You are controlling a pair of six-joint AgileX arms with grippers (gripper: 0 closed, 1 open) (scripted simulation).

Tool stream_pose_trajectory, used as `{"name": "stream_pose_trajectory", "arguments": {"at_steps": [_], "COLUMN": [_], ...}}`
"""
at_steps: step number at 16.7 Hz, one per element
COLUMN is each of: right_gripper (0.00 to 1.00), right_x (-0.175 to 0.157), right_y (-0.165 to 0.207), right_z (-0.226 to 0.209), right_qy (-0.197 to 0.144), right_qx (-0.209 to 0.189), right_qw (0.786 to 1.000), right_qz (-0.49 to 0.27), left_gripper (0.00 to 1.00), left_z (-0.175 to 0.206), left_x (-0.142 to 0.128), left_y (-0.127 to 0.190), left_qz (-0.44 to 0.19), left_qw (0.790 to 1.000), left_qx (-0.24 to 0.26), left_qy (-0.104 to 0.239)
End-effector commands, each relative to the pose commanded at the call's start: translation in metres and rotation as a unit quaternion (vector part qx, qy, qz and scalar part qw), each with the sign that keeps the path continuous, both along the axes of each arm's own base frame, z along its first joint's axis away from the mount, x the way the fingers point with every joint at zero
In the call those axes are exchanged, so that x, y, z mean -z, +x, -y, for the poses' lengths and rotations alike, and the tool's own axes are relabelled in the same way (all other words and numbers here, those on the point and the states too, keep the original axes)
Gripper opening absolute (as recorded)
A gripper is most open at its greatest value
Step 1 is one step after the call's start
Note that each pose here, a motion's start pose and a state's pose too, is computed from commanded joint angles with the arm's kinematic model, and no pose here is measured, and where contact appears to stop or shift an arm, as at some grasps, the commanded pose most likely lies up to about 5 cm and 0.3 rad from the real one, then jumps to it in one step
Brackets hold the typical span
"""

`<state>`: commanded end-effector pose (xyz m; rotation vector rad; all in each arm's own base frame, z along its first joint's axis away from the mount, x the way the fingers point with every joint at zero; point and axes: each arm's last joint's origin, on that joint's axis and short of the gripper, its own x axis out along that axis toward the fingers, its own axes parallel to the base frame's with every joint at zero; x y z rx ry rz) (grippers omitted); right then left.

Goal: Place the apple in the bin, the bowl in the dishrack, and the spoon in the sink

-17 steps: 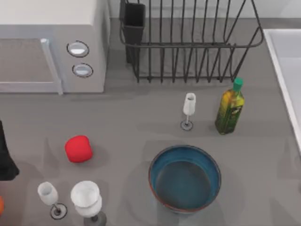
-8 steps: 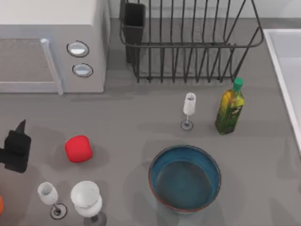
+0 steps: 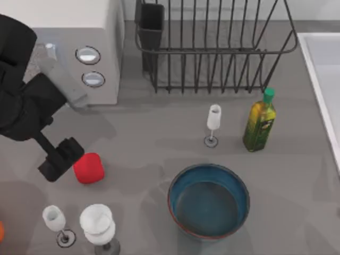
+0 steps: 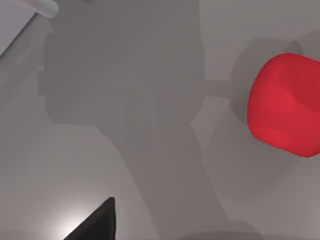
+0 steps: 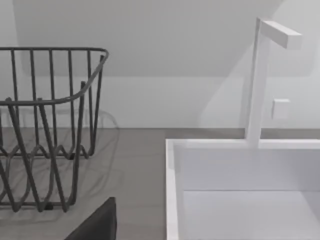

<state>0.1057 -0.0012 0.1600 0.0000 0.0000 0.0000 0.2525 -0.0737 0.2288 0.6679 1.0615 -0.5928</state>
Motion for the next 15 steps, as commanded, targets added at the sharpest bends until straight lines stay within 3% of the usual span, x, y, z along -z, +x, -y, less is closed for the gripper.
{"name": "stream_pose_trajectory", "arguments": {"at_steps": [4, 7, 15], "right_gripper": [1.0, 1.0, 1.0], "right_x": [0.0, 0.0, 0.0], "right_y": [0.0, 0.0, 0.0], "right_z": [0.0, 0.0, 0.0], "right_qy": [0.0, 0.0, 0.0], "right_qx": [0.0, 0.0, 0.0], "right_qw": [1.0, 1.0, 1.0], "right_qz": [0.0, 0.0, 0.0], "left_gripper": [1.0, 1.0, 1.0], "left_z": [0.033, 0.048, 0.052], "left_x": [0.031, 0.048, 0.054], "left_y": [0.043, 0.059, 0.063], "left_qz": [-0.124, -0.176, -0.191], "left_qw": [0.986, 0.972, 0.967], "left_qx": [0.092, 0.134, 0.145], "left_qy": [0.058, 0.08, 0.085]}}
